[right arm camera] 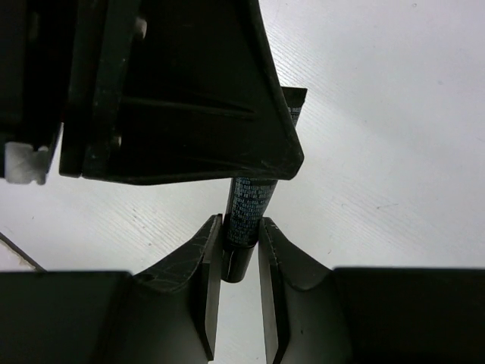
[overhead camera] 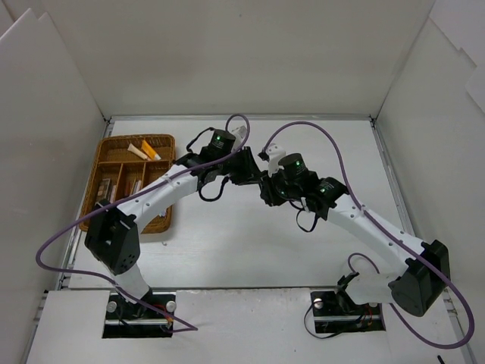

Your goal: Organize the makeup

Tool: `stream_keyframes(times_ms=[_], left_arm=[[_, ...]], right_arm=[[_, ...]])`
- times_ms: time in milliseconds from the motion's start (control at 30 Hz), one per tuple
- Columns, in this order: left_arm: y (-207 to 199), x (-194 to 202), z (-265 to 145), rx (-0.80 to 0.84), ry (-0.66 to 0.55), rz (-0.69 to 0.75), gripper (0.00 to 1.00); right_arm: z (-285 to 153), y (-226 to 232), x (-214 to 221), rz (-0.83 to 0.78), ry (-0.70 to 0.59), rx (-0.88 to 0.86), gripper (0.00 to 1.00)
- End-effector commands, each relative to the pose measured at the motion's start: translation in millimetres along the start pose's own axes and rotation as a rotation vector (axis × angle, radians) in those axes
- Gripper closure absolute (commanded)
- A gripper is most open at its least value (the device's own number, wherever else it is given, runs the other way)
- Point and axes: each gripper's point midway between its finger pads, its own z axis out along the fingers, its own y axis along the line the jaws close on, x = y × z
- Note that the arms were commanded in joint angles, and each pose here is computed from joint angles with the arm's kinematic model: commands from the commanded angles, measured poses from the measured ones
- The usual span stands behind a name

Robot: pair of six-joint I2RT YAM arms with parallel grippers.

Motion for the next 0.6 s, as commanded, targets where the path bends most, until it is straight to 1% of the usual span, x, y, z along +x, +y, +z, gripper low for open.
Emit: stream_keyframes(times_ms=[0, 33, 67, 200, 233, 267, 300, 333, 400, 433, 467, 533, 567], left_arm=[[-43.9, -23.6, -12.6, 0.111, -0.085, 0.054, 0.94], [-42.9, -22.8, -12.1, 0.109, -0.083, 0.052, 1.0], [-42.9, -22.7, -12.2, 0.11, -0.084, 0.049, 1.0], [-26.6, -37.6, -18.7, 0.092, -0.112, 0.015, 1.0], [-18.1, -47.8, -24.0, 0.083, -0.131, 0.0, 1.0], [-12.2, -53.4, -28.1, 0.076, -0.143, -0.009, 1.0], [-2.1, -57.7, -31.7, 0.058, -0.151, -0.023, 1.0], [14.5, -75.1, -41.6, 0.033, -0.189, -0.047, 1.0], [37.7, -92.2, -56.3, -0.006, -0.231, -0.068, 1.0], [49.9, -102.4, -64.9, -0.026, -0.257, -0.084, 1.0], [74.1, -125.7, -86.2, -0.061, -0.32, -0.113, 1.0], [101.1, -149.3, -111.9, -0.107, -0.395, -0.152, 1.0], [129.5, -171.5, -137.3, -0.152, -0.47, -0.192, 1.0]], right_arm=[[-5.7, 5.2, -32.9, -0.031, -0.104, -0.01, 0.97], [-5.7, 4.1, -33.1, -0.031, -0.105, -0.006, 0.96], [-5.3, 4.1, -33.8, -0.033, -0.105, -0.006, 0.94], [-4.1, 0.5, -36.0, -0.032, -0.107, 0.016, 0.53], [-4.6, -1.6, -38.0, -0.033, -0.114, 0.031, 0.37], [-4.7, -4.6, -39.4, -0.03, -0.117, 0.042, 0.32], [-5.7, -6.1, -38.9, -0.029, -0.118, 0.053, 0.21], [-6.4, -10.0, -39.7, -0.029, -0.123, 0.079, 0.18], [-11.2, -15.8, -42.3, -0.029, -0.139, 0.111, 0.1], [-12.6, -20.2, -41.5, -0.03, -0.142, 0.137, 0.09], [-18.2, -23.3, -43.9, -0.028, -0.157, 0.152, 0.08], [-22.4, -30.1, -42.8, -0.024, -0.165, 0.186, 0.05], [-26.5, -34.4, -44.0, -0.019, -0.176, 0.203, 0.04]])
